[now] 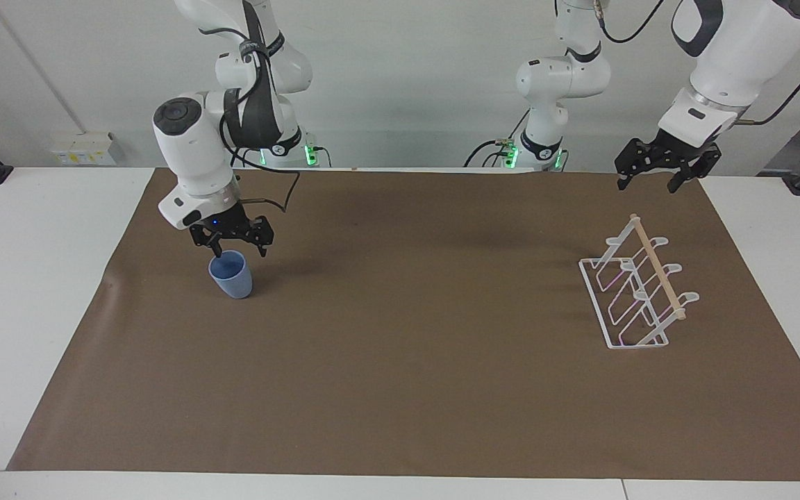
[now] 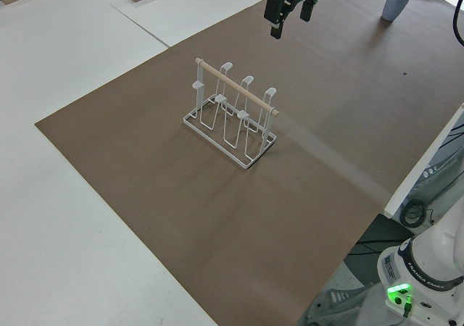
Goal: Hang cup on cup holder
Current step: 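Grasp the light blue cup with the right gripper, then lift the blue cup and carry it toward the left gripper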
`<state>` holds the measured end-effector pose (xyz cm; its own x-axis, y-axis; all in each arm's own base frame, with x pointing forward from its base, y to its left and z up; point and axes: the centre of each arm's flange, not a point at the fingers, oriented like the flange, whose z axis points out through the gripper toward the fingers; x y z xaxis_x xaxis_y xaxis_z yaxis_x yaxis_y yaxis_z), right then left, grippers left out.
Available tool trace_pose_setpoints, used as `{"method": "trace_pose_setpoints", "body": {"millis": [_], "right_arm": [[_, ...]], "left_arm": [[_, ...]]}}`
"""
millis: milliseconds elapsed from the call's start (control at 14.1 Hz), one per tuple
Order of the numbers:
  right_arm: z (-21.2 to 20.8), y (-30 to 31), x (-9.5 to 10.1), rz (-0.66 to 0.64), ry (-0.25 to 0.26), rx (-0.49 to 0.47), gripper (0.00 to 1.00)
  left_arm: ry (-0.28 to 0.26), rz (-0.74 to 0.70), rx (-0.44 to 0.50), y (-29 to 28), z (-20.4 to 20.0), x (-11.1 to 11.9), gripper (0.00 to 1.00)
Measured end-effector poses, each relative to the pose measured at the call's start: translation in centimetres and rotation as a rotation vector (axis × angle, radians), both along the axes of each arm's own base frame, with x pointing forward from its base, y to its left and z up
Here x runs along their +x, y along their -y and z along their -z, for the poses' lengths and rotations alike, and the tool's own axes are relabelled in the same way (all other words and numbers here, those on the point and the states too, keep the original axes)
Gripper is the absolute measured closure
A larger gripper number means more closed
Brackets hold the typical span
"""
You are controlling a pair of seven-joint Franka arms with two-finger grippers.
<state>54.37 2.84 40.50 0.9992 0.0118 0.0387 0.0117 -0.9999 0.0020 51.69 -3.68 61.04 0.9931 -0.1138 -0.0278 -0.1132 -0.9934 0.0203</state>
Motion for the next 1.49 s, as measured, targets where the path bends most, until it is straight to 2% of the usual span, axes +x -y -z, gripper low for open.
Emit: {"method": "trace_pose_setpoints", "body": {"millis": [285,640,782,996,1280,1351,1494], "right_arm": [[2.5,0.0,-0.2,0.0,-0.019,0.0,0.0],[4.2,0.0,-0.9,-0.001,0.002,0.002,0.0],[4.9,0.1,-1.3,-0.001,-0.012,0.001,0.05],[5.2,0.1,-1.5,-0.001,-0.016,0.001,0.42],[5.2,0.1,-1.5,-0.001,-0.016,0.001,0.84],[4.9,0.2,-1.4,0.001,-0.011,0.001,0.93],[4.8,0.0,-1.5,-0.002,-0.009,0.001,0.94]], "left_arm": [[0.003,0.0,0.0,0.0,-0.1,-0.1,0.0],[0.004,0.0,0.0,0.0,-0.1,-0.1,0.0],[0.004,0.0,0.0,0.0,-0.1,-0.1,0.0],[0.004,0.0,0.0,0.0,-0.1,-0.1,0.0],[0.002,0.0,0.0,0.0,0.0,-0.1,0.0],[0.0,0.0,0.0,0.0,0.1,-0.1,0.0],[-0.003,0.0,0.001,0.0,0.2,-0.1,0.0]]}}
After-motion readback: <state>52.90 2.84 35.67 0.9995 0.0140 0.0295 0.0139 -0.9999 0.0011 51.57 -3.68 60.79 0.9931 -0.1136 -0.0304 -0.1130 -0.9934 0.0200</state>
